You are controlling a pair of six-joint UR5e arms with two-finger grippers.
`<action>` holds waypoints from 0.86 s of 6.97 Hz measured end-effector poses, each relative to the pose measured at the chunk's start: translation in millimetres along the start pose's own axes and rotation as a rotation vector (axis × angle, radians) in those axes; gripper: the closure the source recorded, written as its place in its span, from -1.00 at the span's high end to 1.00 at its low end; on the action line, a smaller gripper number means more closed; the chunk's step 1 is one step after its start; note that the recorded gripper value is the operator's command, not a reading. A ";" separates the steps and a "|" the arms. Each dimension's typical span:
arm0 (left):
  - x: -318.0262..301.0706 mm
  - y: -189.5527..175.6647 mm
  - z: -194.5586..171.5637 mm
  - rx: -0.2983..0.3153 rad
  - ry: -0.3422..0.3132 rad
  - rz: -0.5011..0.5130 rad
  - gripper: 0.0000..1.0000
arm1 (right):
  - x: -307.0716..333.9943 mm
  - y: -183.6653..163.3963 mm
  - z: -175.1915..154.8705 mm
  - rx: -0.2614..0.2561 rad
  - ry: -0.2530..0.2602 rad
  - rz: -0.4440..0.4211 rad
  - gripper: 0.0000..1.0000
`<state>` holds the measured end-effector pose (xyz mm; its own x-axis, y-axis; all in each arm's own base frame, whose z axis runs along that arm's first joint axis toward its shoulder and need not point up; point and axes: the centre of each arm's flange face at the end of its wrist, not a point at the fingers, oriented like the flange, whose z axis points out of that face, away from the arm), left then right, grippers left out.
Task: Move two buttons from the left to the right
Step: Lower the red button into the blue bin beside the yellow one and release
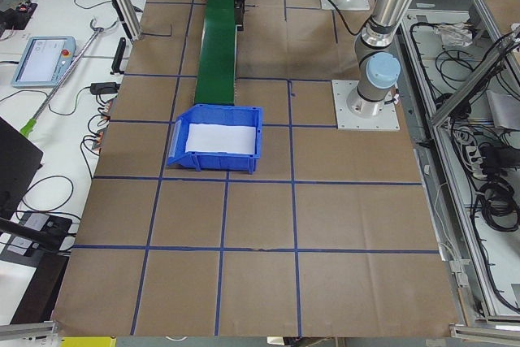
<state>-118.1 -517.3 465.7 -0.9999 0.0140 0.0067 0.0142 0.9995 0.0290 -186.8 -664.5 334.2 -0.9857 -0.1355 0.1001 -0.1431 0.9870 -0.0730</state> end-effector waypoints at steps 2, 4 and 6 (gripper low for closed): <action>0.0 0.0 -0.2 0.000 0.000 0.000 1.00 | -2.3 1.8 48.4 -0.049 -0.040 0.002 -0.86; 0.0 0.0 -0.3 0.001 0.000 -0.001 1.00 | -4.2 3.2 75.1 -0.074 -0.057 0.006 -0.79; 0.0 0.0 -0.3 0.001 0.000 -0.001 1.00 | -3.7 3.7 91.7 -0.096 -0.065 0.010 -0.46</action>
<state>-118.1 -517.4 466.0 -0.9999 0.0129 0.0068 0.0131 0.9995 0.0283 -191.8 -668.3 242.5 -0.9911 -0.1281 0.0355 -0.1274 0.9916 0.0224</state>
